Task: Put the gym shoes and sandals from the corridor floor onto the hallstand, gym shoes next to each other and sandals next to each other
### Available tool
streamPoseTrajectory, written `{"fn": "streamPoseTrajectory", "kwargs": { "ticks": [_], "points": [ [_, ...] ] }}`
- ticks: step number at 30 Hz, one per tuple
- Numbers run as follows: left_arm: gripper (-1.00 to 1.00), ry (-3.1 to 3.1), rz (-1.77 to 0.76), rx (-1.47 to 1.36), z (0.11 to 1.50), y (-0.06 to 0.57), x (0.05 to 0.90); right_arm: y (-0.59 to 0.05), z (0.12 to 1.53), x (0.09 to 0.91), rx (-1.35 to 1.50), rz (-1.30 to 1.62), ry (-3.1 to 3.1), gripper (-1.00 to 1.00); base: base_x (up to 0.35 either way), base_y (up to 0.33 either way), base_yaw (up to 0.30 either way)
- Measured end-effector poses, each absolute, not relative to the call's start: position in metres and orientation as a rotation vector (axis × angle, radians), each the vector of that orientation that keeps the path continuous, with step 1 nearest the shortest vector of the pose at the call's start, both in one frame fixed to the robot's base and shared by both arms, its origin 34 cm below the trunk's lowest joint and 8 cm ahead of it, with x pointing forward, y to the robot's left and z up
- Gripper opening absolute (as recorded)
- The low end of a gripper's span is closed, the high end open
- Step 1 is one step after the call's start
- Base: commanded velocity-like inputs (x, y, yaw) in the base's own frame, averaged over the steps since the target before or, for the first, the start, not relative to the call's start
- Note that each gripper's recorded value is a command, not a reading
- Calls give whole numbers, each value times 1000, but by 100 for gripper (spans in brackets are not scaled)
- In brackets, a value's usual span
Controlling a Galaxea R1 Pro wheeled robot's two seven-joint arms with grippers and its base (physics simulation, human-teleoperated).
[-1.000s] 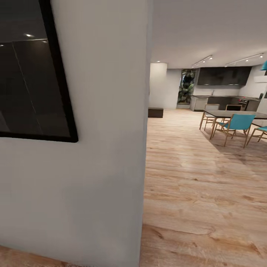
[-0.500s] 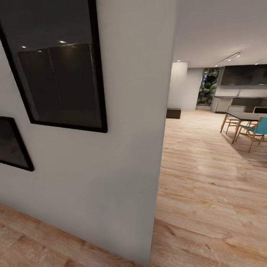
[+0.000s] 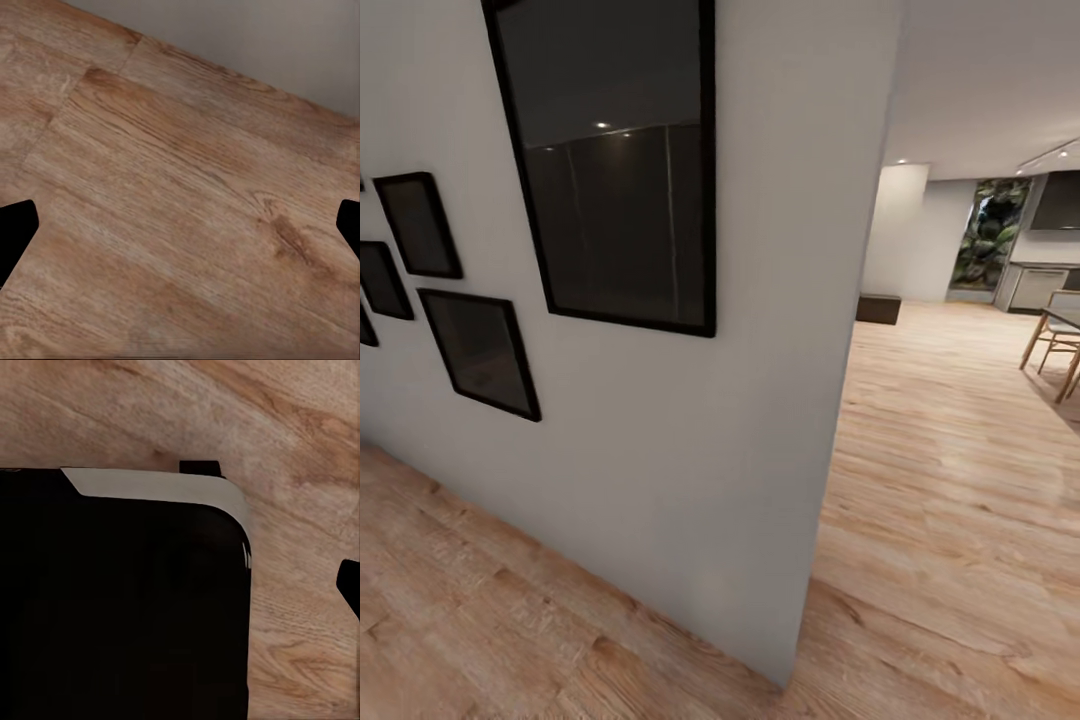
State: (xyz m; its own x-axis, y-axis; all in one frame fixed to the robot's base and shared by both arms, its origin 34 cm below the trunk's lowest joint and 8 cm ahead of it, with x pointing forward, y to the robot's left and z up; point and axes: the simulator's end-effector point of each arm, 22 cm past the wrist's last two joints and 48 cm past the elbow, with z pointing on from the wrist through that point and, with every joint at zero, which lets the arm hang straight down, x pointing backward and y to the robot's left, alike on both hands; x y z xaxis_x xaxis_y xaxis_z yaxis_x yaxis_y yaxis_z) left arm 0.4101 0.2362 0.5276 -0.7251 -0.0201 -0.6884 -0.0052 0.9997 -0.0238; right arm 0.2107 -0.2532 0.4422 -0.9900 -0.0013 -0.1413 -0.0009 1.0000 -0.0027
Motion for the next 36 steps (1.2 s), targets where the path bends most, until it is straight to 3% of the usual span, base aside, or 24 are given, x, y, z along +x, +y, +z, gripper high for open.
{"fn": "streamPoseTrajectory", "kwargs": {
  "ticks": [36],
  "points": [
    [100, 2365, -37, -29, 526, 230, 405, -254, 442, 211, 4, -6, 2999, 100, -2, 0, 291]
  ]
}}
